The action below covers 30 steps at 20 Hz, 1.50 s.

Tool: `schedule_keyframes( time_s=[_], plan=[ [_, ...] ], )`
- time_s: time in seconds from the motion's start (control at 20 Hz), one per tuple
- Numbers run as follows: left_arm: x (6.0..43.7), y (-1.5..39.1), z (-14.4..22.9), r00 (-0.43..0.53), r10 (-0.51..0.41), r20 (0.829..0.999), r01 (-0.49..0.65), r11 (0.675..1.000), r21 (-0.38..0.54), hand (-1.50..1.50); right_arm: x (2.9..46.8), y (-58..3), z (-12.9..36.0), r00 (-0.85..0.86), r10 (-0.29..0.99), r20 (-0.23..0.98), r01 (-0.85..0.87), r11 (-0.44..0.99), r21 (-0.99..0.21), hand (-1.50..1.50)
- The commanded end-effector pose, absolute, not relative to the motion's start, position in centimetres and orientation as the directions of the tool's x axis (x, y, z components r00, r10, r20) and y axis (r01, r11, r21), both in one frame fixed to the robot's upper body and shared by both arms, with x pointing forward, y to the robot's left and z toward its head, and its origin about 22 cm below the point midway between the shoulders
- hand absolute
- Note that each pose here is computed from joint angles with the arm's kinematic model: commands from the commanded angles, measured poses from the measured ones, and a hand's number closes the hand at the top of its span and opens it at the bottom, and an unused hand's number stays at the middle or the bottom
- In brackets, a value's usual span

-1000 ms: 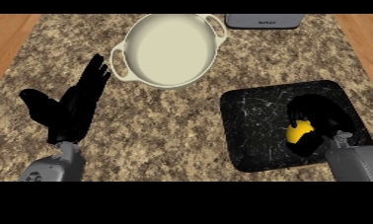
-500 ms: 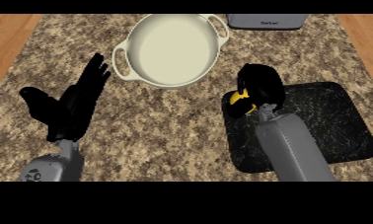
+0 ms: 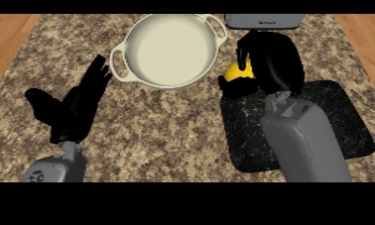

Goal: Pick the lemon from the tray and place it in the pot

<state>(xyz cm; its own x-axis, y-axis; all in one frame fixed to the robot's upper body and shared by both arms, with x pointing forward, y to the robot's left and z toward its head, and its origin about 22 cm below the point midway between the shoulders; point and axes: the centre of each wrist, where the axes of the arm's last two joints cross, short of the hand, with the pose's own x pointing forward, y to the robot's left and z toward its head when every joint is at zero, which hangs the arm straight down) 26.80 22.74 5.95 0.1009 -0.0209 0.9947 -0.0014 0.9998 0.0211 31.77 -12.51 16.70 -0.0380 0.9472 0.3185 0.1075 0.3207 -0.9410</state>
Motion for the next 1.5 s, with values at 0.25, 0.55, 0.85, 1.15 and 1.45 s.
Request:
schedule_keyframes(
  time_s=[0.25,0.55,0.85,1.15,1.45],
  plan=[
    [27.4,23.6,7.4,0.1,-0.035,0.994,-0.003,0.999,0.036,0.0,30.3,-9.8,25.0,-0.301,0.867,0.397,0.261,0.475,-0.84,1.5],
    [25.8,23.6,6.8,0.097,-0.001,0.995,0.023,1.0,-0.001,0.0,34.2,-5.2,28.7,-0.248,0.875,0.415,0.221,0.468,-0.855,1.5],
    [26.0,22.5,5.5,0.093,-0.025,0.995,0.035,0.999,0.022,0.0,37.8,-3.7,26.1,-0.196,0.866,0.46,0.19,0.494,-0.849,1.5],
    [26.6,22.7,6.3,0.089,-0.004,0.996,0.053,0.999,-0.001,0.0,40.9,-1.9,24.6,-0.134,0.881,0.454,0.164,0.472,-0.866,1.5],
    [27.0,23.6,6.4,0.083,-0.03,0.996,0.032,0.999,0.028,0.0,43.1,-1.9,21.9,-0.181,0.91,0.372,0.074,0.39,-0.918,1.5]
  ],
)
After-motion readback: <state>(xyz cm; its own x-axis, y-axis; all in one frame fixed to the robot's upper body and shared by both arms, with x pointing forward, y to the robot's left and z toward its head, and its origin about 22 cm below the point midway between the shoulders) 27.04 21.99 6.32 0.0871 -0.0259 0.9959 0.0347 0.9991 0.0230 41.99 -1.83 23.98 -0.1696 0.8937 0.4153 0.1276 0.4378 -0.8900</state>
